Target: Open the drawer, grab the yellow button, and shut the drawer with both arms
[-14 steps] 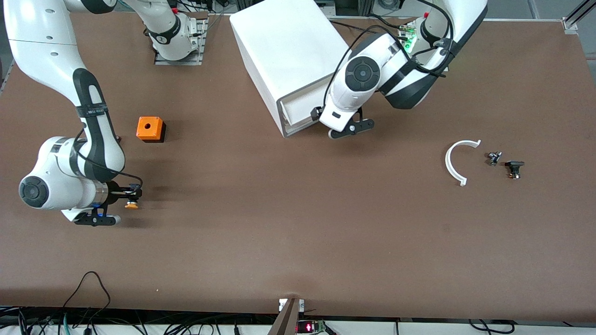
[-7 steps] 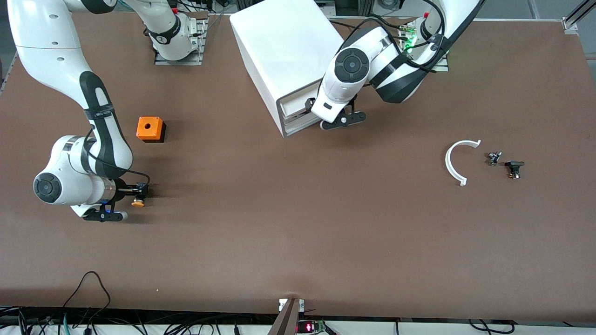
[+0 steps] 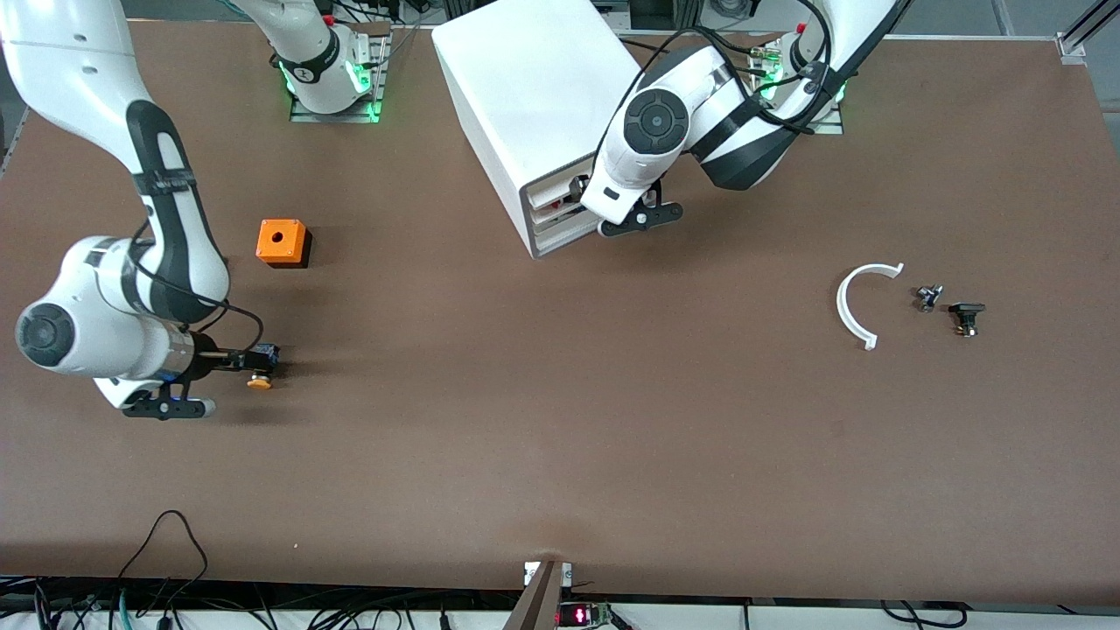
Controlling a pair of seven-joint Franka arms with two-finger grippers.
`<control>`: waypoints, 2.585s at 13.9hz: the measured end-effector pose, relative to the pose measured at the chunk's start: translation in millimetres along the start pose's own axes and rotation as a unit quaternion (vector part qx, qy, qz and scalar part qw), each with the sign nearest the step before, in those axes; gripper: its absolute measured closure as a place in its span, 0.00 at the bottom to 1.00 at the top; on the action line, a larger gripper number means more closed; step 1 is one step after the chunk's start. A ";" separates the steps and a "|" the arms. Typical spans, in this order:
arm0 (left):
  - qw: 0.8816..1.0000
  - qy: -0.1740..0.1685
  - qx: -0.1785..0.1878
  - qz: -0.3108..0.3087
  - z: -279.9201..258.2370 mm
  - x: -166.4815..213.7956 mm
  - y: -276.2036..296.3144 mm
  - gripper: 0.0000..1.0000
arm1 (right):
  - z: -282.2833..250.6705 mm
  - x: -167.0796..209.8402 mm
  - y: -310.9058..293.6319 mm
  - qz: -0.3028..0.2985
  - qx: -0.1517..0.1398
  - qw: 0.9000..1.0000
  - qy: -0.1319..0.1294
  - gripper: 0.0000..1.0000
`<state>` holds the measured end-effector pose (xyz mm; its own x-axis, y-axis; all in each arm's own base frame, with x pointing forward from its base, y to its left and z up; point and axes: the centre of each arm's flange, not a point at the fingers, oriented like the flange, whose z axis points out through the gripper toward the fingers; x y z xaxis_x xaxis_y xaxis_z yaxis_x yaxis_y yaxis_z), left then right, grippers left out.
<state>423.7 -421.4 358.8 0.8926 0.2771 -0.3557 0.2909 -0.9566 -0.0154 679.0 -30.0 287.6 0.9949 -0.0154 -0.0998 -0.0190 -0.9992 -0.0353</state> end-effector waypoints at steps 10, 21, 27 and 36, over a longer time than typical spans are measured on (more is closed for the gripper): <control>1.000 -0.004 0.002 0.014 -4.9 0.5 -0.4 0.00 | -171.4 -78.5 -7.8 -0.011 0.008 1.000 0.013 0.00; 0.991 0.050 0.024 0.122 -166.4 92.7 -80.7 0.00 | -266.0 -138.0 -13.4 0.014 0.002 0.999 0.036 0.00; 0.966 0.105 0.062 0.230 -230.0 124.9 -167.4 0.00 | -306.1 -148.2 -32.0 -0.003 -0.015 0.999 0.046 0.00; 0.957 0.112 0.041 0.266 -272.8 141.7 -345.2 0.00 | -320.5 -133.8 -33.1 -0.004 -0.019 0.998 0.064 0.00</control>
<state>543.8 -27.4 568.7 0.9607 -0.2477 -0.1250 -0.2451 -0.9688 0.0367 578.3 -6.8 620.8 0.9995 -0.0103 0.0288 -0.0103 -0.9999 0.0021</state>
